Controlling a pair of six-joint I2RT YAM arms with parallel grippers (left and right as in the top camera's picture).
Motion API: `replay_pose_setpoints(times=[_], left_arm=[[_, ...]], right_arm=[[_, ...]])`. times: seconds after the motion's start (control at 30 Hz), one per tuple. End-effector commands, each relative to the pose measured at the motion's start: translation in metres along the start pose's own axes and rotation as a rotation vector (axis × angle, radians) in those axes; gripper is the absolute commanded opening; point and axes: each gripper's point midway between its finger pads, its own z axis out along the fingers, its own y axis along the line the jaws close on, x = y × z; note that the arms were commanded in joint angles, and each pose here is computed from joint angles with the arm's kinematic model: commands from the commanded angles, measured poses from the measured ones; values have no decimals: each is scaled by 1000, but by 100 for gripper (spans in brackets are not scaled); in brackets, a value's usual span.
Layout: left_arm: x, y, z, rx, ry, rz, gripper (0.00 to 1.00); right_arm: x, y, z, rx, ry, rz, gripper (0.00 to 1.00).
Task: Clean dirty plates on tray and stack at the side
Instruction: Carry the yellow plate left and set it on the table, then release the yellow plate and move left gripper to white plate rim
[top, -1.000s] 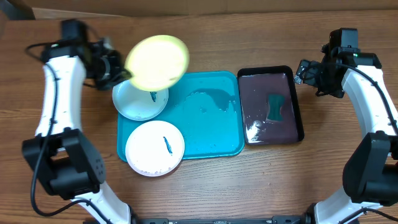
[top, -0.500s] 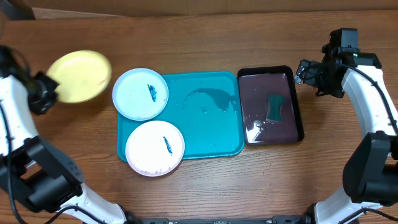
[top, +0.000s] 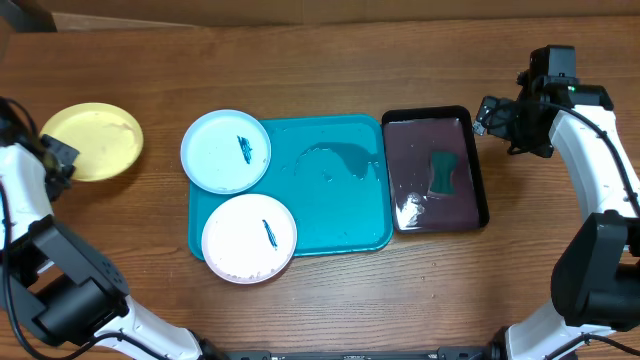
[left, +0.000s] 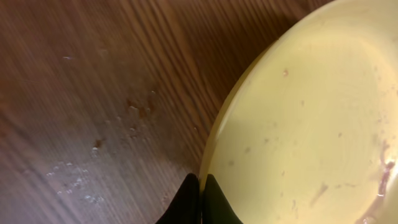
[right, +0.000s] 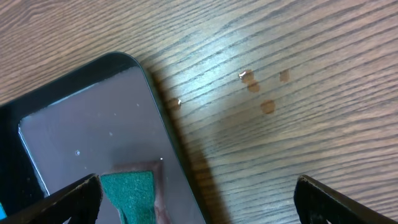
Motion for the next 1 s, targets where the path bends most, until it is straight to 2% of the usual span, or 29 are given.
replay_pose_setpoints(times=[0.0,0.4,0.43,0.47,0.57,0.6,0.67,0.83,0.97], left_arm=[[20,-17,8,41,13,87,4],[51,-40,26,52,2,171,5],[52,-41,26,57,3,173,9],[53,-45,26,69,7,177,18],[61,-61,22,142,39,205,56],[62,-67,18,168,51,218,58],[64,-76,9,194,75,229,60],[63,-99,-29,213,113,281,56],[83,-119,-49,232,159,355,51]], right_arm=[[-5,2,-6,-7,-20,9,100],[-5,2,-6,-7,-20,9,100],[-5,2,-6,-7,-20,9,100],[-4,2,-6,-7,-20,9,100],[-5,2,-6,-7,-20,9,100],[-5,2,-6,-7,-20,9,100],[-5,2,-6,-7,-20,9,100],[-5,2,-6,-7,-20,9,100],[-5,2,-6,-7,-20,9,100]])
